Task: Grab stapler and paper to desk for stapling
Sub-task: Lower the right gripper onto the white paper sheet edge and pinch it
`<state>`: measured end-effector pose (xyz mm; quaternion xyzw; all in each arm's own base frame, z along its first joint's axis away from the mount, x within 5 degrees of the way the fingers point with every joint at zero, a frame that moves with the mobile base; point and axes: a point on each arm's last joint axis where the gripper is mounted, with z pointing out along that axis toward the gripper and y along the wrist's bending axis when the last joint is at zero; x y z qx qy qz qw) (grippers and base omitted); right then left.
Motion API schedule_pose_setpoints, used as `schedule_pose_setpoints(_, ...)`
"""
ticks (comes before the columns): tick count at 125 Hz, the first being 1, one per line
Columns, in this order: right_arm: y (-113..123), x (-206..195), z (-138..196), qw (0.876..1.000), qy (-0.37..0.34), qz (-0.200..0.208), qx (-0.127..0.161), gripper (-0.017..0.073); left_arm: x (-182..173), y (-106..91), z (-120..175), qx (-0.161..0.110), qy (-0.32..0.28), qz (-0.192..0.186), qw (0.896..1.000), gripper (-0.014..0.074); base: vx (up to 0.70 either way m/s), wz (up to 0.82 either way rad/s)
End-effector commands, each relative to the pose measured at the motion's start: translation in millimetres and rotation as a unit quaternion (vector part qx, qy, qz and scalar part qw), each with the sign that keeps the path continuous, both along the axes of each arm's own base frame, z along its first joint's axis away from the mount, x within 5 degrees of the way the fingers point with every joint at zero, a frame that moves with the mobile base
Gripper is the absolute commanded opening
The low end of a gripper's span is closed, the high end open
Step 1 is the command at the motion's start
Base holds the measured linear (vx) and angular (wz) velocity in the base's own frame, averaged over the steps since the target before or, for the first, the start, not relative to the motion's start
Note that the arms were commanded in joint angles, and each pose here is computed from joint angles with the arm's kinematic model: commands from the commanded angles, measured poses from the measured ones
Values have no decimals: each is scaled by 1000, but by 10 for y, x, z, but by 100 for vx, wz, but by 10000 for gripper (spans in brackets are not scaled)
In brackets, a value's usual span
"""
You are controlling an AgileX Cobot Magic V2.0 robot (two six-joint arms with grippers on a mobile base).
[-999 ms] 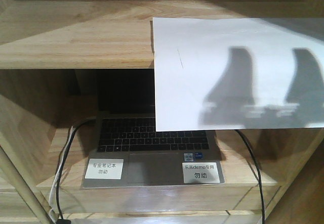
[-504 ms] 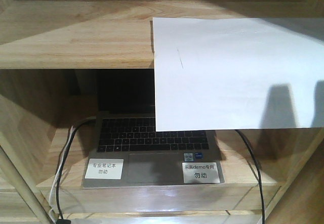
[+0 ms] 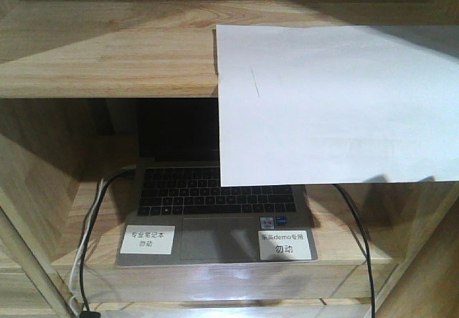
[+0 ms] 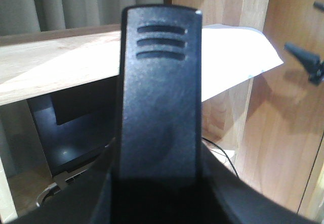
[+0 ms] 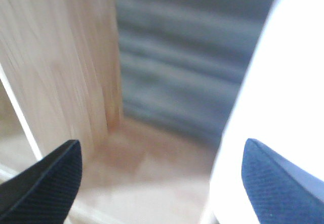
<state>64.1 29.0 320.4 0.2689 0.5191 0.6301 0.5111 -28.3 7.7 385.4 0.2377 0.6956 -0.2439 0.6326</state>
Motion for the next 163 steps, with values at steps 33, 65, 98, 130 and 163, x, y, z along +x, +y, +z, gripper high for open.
schedule_pose_setpoints(33, 97, 13, -243, 998, -3, 56, 3, 595, 5, -1, 168, -44, -43, -3, 998, -6, 0, 0)
schedule_pose_setpoints(65, 168, 158, -502, 998, 9, 51, -26, 595, 5, -1, 168, -44, -43, -3, 998, -6, 0, 0)
schedule_pose_setpoints(98, 193, 312, -528, 996, -80, 23, 6, 595, 5, -1, 168, -44, -43, -3, 998, -6, 0, 0)
schedule_pose_setpoints(130, 243, 485, -572, 995, -94, 12, 25, 595, 5, -1, 168, -44, -43, -3, 998, -6, 0, 0)
schedule_pose_setpoints(163, 236, 558, -578, 993, -115, -12, 33, 595, 5, -1, 168, -44, -43, -3, 998, -6, 0, 0)
